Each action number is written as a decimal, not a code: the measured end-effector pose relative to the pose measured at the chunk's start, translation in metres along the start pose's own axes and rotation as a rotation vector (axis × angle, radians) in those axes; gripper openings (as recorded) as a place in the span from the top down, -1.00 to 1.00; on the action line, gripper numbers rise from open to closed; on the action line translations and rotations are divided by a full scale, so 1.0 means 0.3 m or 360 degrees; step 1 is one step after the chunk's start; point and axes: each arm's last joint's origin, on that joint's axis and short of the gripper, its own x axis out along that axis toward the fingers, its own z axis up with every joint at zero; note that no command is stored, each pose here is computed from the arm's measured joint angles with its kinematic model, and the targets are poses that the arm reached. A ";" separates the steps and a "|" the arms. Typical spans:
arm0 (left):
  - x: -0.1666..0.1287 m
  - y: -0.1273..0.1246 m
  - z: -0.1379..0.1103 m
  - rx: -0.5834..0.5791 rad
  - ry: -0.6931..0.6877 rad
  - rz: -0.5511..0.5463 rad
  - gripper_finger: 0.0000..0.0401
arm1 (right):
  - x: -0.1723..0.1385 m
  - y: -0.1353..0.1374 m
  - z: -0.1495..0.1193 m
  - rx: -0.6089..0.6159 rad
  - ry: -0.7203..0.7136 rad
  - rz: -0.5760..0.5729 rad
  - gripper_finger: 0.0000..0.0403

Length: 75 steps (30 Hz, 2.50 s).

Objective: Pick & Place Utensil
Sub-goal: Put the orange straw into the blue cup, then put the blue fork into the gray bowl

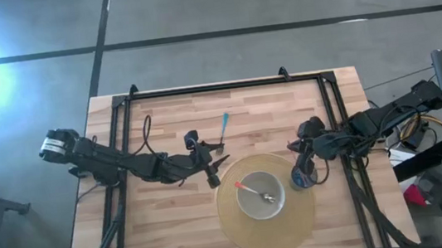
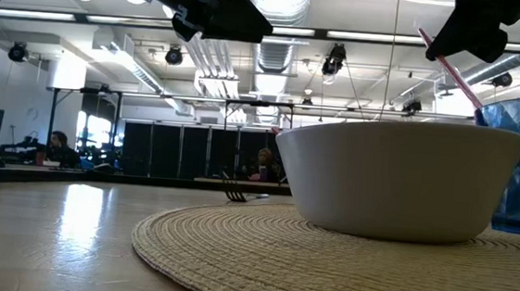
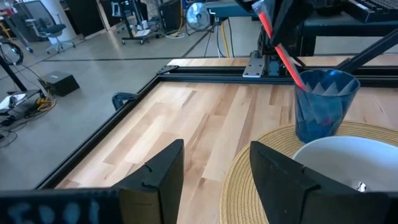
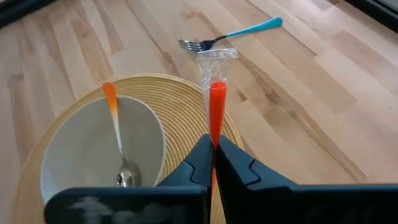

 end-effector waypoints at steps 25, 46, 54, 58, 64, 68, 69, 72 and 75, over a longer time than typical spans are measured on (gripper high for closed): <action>0.000 0.001 -0.005 0.0015 0.0021 0.0002 0.12 | 0.024 0.011 -0.006 -0.0021 0.0033 -0.0035 0.80; 0.022 0.038 -0.021 0.0003 0.0102 0.0067 0.12 | -0.041 -0.019 0.001 0.0021 0.0042 0.0133 0.30; 0.050 0.092 -0.037 -0.0091 0.0177 0.0161 0.12 | -0.091 -0.046 0.007 0.0074 -0.0001 0.0239 0.35; 0.068 0.130 -0.044 -0.0200 0.0206 0.0224 0.12 | -0.119 -0.061 0.010 0.0102 -0.0026 0.0301 0.39; 0.098 0.204 -0.058 -0.0409 0.0339 0.0259 0.12 | -0.166 -0.072 0.034 0.0140 -0.0101 0.0372 0.44; 0.114 0.263 -0.059 -0.0555 0.0461 0.0329 0.12 | -0.195 -0.067 0.059 0.0104 -0.0156 0.0413 0.47; 0.117 0.276 -0.057 -0.0585 0.0479 0.0348 0.12 | -0.203 -0.065 0.066 0.0093 -0.0174 0.0422 0.48; 0.126 0.308 -0.051 -0.0662 0.0502 0.0358 0.12 | -0.229 -0.059 0.092 0.0076 -0.0239 0.0465 0.51; 0.133 0.330 -0.052 -0.0724 0.0518 0.0330 0.12 | -0.257 -0.055 0.115 0.0048 -0.0300 0.0506 0.53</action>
